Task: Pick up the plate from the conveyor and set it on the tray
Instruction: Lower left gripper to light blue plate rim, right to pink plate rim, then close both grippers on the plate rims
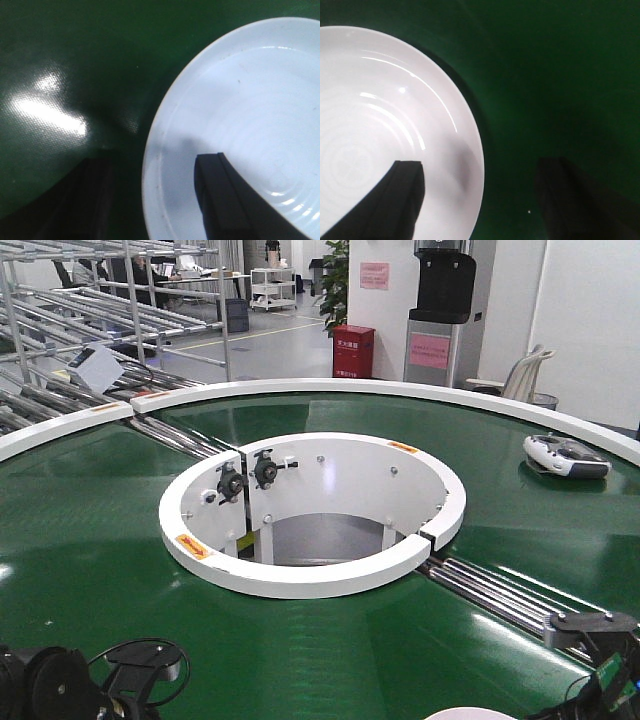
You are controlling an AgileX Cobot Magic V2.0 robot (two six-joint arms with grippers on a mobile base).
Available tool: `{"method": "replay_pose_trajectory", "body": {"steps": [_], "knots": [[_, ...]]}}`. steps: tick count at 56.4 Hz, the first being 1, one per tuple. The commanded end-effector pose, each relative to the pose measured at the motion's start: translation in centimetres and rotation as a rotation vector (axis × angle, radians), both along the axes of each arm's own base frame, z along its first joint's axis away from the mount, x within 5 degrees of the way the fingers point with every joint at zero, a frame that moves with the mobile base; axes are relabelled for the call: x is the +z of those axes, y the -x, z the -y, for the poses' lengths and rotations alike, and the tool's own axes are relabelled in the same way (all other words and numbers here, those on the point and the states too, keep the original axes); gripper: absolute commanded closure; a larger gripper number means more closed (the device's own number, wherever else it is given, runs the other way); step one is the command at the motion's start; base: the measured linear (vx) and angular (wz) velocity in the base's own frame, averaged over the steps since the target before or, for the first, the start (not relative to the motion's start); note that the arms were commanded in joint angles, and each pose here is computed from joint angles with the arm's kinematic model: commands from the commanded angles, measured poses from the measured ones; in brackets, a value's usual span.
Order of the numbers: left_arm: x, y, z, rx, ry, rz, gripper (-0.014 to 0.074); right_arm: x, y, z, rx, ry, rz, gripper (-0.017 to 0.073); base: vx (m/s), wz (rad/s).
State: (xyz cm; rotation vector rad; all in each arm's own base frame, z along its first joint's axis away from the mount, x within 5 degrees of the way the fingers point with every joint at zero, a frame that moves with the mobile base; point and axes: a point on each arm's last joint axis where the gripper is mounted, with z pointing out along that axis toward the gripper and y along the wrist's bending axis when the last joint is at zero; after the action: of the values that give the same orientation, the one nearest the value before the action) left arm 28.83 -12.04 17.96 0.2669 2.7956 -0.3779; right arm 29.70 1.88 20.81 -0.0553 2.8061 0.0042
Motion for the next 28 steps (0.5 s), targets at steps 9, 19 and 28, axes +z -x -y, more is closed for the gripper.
{"method": "replay_pose_trajectory", "body": {"steps": [9,19,28], "knots": [[0.5,-0.9,0.8,0.007,0.026,0.054,0.0112,-0.2,-1.5,0.2,0.006,0.01,0.057,0.0053,0.0,0.0],[-0.5,-1.1,1.2,0.003,0.019,0.045,0.0112,-1.9,-2.2,0.2,0.007,0.011,0.032,0.0078,0.0,0.0],[-0.6,-1.2,1.2,0.004,0.017,0.046,0.0135,-3.2,-2.6,0.1,0.005,0.009,0.007,0.0206,0.0,0.0]]}}
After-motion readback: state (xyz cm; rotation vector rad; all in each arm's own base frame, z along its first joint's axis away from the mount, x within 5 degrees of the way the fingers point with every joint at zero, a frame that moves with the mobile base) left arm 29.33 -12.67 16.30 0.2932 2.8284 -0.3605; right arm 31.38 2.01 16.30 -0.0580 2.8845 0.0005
